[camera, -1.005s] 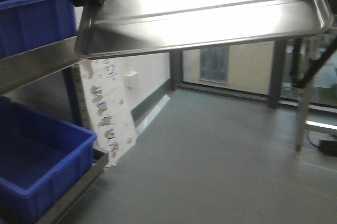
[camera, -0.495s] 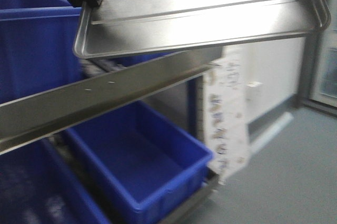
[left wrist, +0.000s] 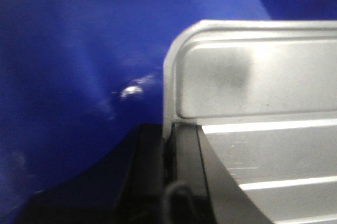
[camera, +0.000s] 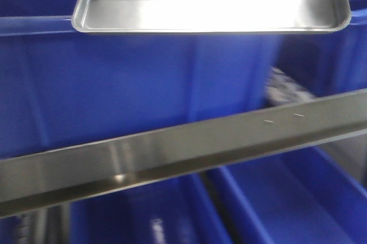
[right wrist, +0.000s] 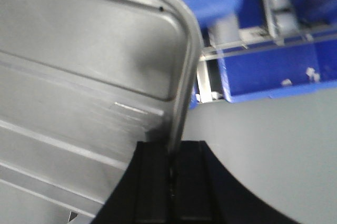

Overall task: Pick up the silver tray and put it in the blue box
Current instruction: 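Hold the tray in both grippers while the base drives to the blue bin, then lower the held tray with both grippers into the blue bin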

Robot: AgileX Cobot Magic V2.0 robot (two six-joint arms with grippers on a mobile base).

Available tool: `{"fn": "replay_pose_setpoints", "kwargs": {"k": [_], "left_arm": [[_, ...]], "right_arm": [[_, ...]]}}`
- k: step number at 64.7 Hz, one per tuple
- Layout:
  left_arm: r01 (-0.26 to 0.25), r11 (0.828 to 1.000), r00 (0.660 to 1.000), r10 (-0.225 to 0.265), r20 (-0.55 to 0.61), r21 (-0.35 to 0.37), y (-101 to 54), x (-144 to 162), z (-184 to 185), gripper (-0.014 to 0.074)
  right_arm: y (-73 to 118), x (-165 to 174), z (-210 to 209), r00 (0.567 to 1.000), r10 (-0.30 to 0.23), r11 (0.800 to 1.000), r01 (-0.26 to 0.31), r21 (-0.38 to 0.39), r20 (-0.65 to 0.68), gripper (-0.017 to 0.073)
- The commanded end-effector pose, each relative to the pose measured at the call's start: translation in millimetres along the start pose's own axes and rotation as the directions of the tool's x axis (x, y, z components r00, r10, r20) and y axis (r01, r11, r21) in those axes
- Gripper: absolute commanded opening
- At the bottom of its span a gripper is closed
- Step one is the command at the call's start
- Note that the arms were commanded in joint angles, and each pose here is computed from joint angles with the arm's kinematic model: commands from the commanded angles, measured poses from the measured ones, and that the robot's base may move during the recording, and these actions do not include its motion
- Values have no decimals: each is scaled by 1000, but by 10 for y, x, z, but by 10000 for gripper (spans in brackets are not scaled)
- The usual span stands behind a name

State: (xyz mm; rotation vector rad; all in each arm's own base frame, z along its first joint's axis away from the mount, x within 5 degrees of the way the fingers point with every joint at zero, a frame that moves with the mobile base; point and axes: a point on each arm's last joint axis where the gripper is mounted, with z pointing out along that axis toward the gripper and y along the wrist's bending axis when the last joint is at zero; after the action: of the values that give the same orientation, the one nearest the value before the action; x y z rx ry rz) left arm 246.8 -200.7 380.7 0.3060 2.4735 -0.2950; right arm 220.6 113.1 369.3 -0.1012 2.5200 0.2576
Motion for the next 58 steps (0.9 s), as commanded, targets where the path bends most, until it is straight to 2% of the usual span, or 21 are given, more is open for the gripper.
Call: {"fn": "replay_pose_setpoints", "kwargs": {"k": [1,58], "left_arm": [[-9,999,993,4,119,42,-20,-118,-253,-104],[-7,999,995,4,100,33,-12,-101,-251,-104]], "right_arm": [[-12,-97,-190,995,-23,1000,24,-10,99,57],[-12,-97,-190,995,-23,1000,24,-10,99,57]]}}
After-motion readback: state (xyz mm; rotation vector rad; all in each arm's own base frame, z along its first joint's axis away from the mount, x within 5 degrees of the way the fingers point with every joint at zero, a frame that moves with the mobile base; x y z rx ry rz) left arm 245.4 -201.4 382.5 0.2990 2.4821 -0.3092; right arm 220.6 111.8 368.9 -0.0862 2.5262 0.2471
